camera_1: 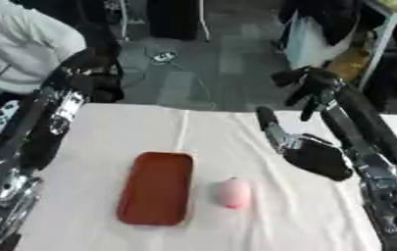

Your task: Pick up objects on the table and place them in the box.

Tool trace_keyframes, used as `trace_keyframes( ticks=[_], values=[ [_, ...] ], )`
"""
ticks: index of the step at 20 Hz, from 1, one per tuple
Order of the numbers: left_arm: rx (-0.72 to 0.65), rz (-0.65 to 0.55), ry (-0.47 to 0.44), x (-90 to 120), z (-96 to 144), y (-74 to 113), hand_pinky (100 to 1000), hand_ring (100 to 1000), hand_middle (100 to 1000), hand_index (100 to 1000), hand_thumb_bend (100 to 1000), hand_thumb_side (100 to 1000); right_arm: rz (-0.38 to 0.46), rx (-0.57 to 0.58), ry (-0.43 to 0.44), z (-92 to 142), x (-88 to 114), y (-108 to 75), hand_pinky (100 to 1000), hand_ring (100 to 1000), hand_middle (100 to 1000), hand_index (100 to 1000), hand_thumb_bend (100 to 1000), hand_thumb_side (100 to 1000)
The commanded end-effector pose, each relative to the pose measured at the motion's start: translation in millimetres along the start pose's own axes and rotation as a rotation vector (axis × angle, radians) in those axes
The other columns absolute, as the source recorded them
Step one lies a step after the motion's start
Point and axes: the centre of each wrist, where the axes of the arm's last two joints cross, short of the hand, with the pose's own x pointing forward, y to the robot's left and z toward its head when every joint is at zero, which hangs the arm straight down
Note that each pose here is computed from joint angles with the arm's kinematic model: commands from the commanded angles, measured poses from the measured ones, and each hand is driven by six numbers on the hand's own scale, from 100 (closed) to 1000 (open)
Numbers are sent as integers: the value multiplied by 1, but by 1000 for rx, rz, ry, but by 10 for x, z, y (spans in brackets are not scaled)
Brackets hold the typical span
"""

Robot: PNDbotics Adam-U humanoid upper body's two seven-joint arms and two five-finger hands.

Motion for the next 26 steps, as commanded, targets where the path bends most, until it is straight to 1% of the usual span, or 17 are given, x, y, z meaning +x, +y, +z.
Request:
trace_keyframes(
  ticks=[1, 5, 7, 11, 16, 21, 26],
  values=[
    [-5, -9, -25, 58, -22, 35, 735, 746, 886, 997, 100, 802, 86, -6, 16, -107, -133, 3, 485, 629, 734, 841, 529, 569],
    [-7, -12, -23, 56, -19, 38, 735, 746, 886, 996, 100, 801, 136, 30, 17, -215, -241, 68, 539, 667, 750, 844, 573, 575],
    [-4, -13, -23, 55, -18, 43, 735, 746, 886, 996, 100, 801, 166, 72, 10, -258, -281, 92, 576, 694, 772, 856, 598, 592],
    [-8, -13, -22, 53, -16, 41, 736, 746, 885, 996, 100, 801, 225, 157, 8, -323, -350, 125, 622, 716, 796, 864, 600, 630],
    [-4, -15, -24, 54, -17, 46, 736, 745, 885, 996, 100, 801, 256, 248, 14, -355, -407, 198, 655, 735, 813, 859, 592, 669],
    [-3, -14, -25, 55, -19, 45, 736, 746, 885, 996, 100, 800, 262, 308, 24, -366, -433, 258, 665, 731, 804, 863, 588, 697],
    [-4, -11, -27, 60, -25, 40, 736, 748, 884, 996, 100, 800, 208, 392, 61, -379, -497, 337, 675, 736, 811, 896, 569, 746]
  ],
)
